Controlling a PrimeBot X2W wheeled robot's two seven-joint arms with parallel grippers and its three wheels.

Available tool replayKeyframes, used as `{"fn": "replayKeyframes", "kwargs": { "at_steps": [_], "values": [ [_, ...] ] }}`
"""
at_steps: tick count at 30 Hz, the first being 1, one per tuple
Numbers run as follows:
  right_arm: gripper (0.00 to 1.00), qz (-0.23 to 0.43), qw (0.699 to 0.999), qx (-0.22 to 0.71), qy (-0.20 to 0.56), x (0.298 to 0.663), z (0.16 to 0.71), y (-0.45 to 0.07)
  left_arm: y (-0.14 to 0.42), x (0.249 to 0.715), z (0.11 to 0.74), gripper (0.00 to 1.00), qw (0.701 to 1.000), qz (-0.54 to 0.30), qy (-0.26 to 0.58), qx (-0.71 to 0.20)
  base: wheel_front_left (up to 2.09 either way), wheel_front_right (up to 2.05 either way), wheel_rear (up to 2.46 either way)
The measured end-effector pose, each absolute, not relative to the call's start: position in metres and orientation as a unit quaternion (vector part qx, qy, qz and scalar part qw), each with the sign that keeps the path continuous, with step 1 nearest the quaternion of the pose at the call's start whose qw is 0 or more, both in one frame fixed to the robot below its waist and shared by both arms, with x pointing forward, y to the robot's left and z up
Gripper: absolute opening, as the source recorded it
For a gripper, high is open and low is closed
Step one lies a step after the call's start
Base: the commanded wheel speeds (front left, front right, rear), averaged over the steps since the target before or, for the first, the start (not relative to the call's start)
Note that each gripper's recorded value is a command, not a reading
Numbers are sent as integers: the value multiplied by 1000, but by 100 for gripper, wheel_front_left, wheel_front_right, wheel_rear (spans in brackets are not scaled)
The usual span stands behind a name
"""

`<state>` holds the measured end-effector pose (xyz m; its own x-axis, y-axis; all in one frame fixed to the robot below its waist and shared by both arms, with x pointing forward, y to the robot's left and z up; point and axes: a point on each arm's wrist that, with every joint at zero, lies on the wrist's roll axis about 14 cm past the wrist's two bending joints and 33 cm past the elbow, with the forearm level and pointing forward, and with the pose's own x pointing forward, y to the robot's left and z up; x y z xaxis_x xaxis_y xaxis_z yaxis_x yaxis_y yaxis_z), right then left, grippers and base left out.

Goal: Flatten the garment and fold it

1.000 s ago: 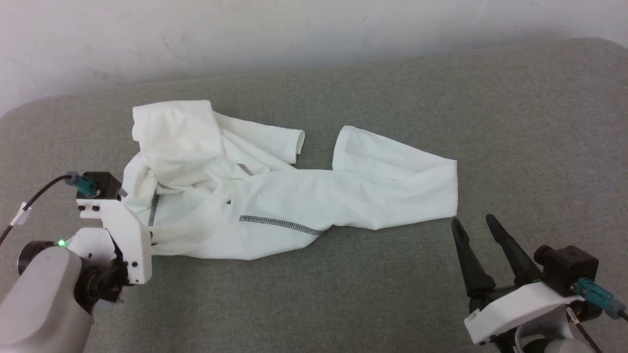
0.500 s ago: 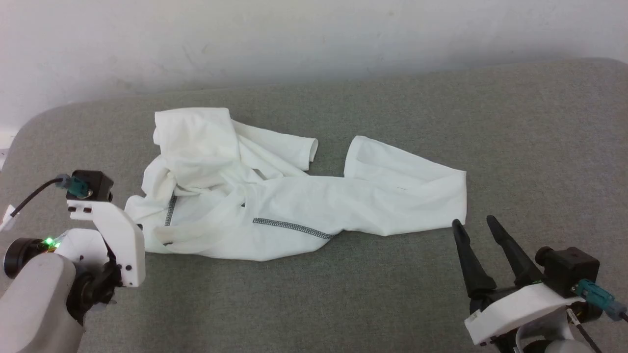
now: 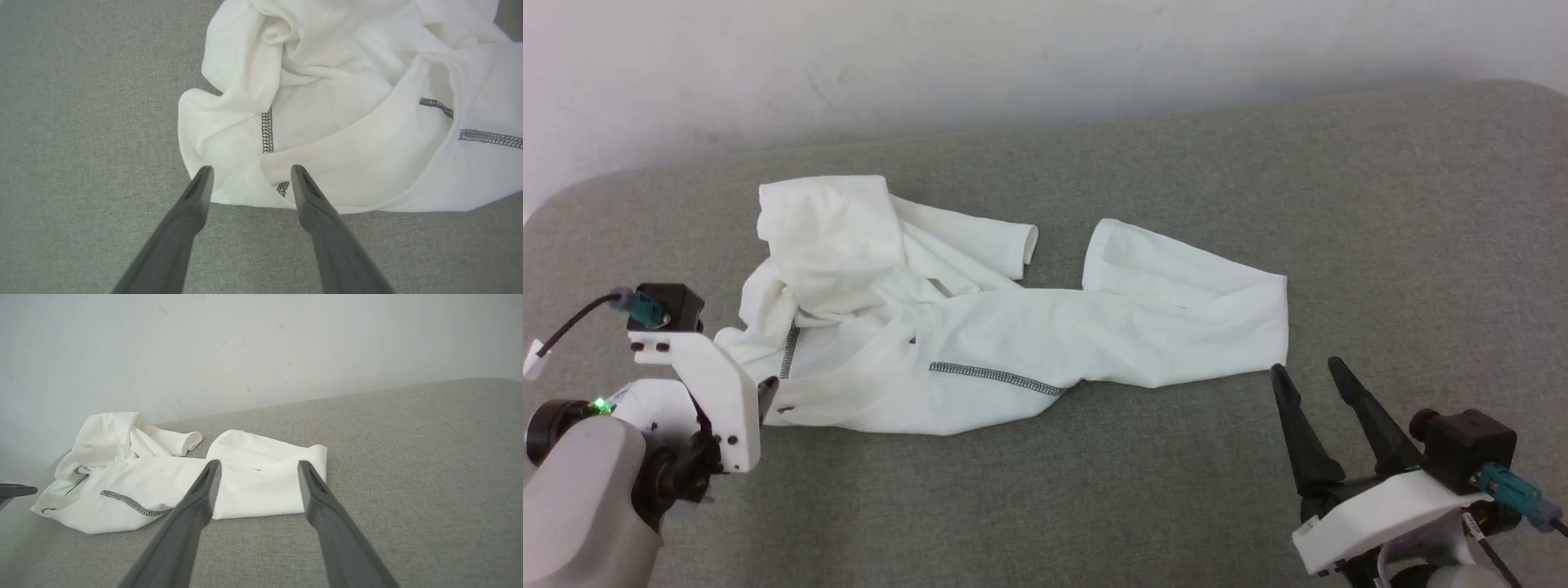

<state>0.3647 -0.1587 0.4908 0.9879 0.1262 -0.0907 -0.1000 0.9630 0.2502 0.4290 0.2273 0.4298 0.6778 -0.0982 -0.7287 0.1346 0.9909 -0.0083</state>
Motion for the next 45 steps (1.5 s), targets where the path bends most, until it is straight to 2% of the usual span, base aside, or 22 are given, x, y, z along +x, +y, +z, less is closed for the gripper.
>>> {"fn": "replayKeyframes", "kwargs": {
  "at_steps": [13,14,15,16,17,22,27,31,37,45],
  "values": [
    [100,45,989,122,69,363,482,-165,227,429,395,100,880,-63,468,49,0,0,0],
    [100,45,989,122,69,363,482,-165,228,428,394,93,879,-61,471,49,0,0,0],
    [100,45,989,122,69,363,482,-165,229,427,393,47,878,-60,473,50,0,0,0],
    [100,45,989,122,68,363,482,-165,229,426,392,7,876,-60,475,53,0,0,0],
    [100,46,989,122,68,363,482,-165,230,427,392,0,878,-59,472,56,0,0,0],
    [100,48,989,120,65,363,484,-164,228,436,405,0,897,-61,433,58,0,0,0],
    [100,46,990,120,60,362,487,-166,222,455,447,0,941,-59,330,40,0,0,0],
    [100,48,990,120,62,358,487,-165,220,434,456,0,956,-47,288,14,0,0,0],
    [100,64,989,120,65,359,488,-155,209,355,426,0,950,-13,311,-43,0,0,0],
    [100,89,986,119,76,356,488,-139,196,269,382,0,916,15,390,-96,0,0,0]
  ]
}}
